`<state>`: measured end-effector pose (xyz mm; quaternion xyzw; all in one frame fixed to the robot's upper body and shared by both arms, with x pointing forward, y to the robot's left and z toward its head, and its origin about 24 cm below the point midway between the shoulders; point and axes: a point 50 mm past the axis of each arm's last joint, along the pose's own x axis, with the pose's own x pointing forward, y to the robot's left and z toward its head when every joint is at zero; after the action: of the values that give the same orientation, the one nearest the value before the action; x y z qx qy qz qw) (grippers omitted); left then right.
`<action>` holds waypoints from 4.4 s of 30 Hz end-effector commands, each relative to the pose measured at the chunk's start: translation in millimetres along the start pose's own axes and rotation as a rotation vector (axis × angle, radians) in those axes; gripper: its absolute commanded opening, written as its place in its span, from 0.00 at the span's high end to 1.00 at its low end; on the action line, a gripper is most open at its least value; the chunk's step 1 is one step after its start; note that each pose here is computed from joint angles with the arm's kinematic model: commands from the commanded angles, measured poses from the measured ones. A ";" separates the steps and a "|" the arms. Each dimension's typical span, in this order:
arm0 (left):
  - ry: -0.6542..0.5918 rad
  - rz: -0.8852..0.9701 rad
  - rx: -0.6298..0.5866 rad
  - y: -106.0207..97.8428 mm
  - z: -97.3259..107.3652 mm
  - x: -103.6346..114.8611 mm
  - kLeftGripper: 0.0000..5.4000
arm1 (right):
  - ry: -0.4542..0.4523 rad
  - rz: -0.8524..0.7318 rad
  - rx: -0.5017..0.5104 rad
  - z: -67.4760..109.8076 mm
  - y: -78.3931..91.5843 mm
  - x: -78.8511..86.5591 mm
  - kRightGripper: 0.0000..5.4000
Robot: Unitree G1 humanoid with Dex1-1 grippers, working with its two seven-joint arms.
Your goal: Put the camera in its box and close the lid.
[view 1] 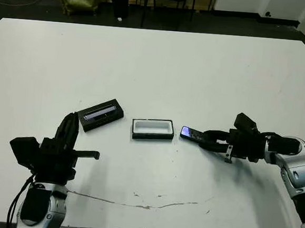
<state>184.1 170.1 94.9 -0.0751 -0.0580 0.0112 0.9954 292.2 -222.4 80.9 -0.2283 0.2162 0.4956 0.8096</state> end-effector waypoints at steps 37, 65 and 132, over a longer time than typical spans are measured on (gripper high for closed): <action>0.046 0.012 0.017 -2.5 -8.8 -5.1 1.00 | 0.058 0.356 -0.234 141.2 -33.6 53.0 0.93; 0.051 0.004 0.039 -4.8 -9.6 -4.7 1.00 | 0.122 0.347 -0.298 124.3 -16.9 64.2 0.93; 0.064 -0.001 0.022 -3.9 -13.4 -8.8 1.00 | 0.207 0.363 -0.306 111.7 0.0 93.5 0.93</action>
<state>179.0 162.8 87.5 -0.0668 -0.0424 0.0069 0.9968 348.0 -90.3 126.6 -0.3629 0.2408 0.6325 0.6405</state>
